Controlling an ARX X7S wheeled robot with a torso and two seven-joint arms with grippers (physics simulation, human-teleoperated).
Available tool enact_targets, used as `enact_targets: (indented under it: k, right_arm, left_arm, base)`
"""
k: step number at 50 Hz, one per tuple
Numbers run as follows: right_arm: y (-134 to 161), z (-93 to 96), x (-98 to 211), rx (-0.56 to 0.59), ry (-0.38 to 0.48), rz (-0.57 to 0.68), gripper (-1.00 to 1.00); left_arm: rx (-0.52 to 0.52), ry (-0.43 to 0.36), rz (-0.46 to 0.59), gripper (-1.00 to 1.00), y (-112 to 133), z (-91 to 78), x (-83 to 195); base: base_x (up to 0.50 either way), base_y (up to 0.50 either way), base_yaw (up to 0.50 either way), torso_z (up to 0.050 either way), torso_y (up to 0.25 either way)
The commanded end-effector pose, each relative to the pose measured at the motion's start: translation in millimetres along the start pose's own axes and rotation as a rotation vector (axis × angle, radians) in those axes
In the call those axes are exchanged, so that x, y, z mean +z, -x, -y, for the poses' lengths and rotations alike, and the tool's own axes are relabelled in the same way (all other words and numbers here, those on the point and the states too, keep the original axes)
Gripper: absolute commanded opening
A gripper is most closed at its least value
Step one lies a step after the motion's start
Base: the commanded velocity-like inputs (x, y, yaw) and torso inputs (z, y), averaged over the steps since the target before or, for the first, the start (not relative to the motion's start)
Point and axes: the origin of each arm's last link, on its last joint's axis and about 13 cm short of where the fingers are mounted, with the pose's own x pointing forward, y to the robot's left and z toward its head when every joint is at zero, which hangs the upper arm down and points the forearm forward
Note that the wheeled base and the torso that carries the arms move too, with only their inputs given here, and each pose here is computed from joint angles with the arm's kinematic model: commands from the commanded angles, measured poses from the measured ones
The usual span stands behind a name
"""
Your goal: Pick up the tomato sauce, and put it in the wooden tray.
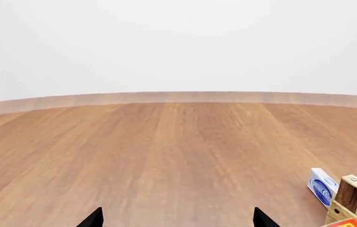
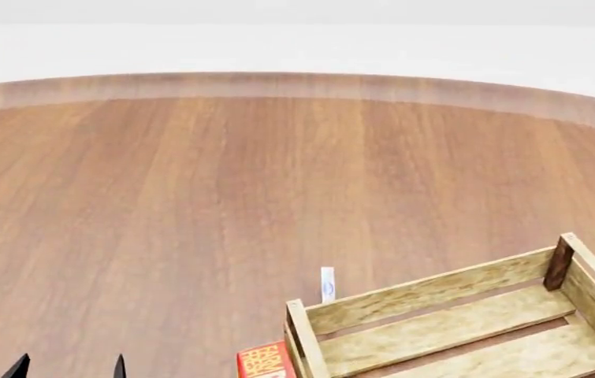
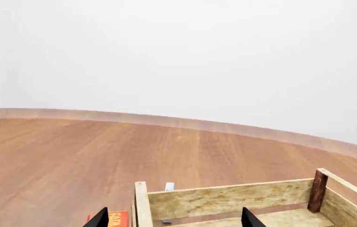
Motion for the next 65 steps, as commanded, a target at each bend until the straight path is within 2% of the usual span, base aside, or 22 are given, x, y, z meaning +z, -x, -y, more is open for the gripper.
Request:
enact_targets:
  k: [1, 10, 22, 23, 24, 55, 58, 65]
  right_arm:
    - [27, -7.0, 2, 0.069, 0.031, -0.011, 1.0]
    - [52, -7.1, 2, 0.082, 0.036, -0.023, 1.0]
    - [80, -7.1, 11, 0.0, 0.015, 0.028, 1.0]
    - [81, -7.0, 12, -0.012, 0.021, 0.037, 1.0]
    - [88, -9.9, 6, -0.07, 0.004, 0.03, 1.0]
    - [101, -12.1, 1, -0.079, 0.006, 0.017, 1.0]
    - [103, -13.0, 1, -0.117, 0.019, 0.047, 1.0]
    - [111, -16.6, 2, -0.119, 0.025, 0.059, 1.0]
  left_arm:
    - [0.001, -0.001, 0.001, 1.0, 0, 0.1, 0]
    - [0.001, -0.001, 0.001, 1.0, 1, 0.2, 0]
    - [0.002, 0.0, 0.001, 1.0, 1, -0.2, 0]
    - [0.002, 0.0, 0.001, 1.0, 1, -0.3, 0]
    - [0.002, -0.001, 0.001, 1.0, 1, -0.8, 0]
    - [0.003, -0.001, 0.001, 1.0, 0, -0.6, -1]
    - [0.003, -0.002, 0.001, 1.0, 0, -0.6, -1]
    - [0.003, -0.002, 0.002, 1.0, 0, -0.2, -1]
  base:
    - [0.0, 0.0, 0.0, 0.0, 0.0]
    - [0.0, 0.0, 0.0, 0.0, 0.0]
    - [0.0, 0.0, 0.0, 0.0, 0.0]
    - [0.0, 0.0, 0.0, 0.0, 0.0]
    - [0.0, 0.0, 0.0, 0.0, 0.0]
    - [0.0, 0.0, 0.0, 0.0, 0.0]
    - [0.0, 0.0, 0.0, 0.0, 0.0]
    - [0.0, 0.0, 0.0, 0.0, 0.0]
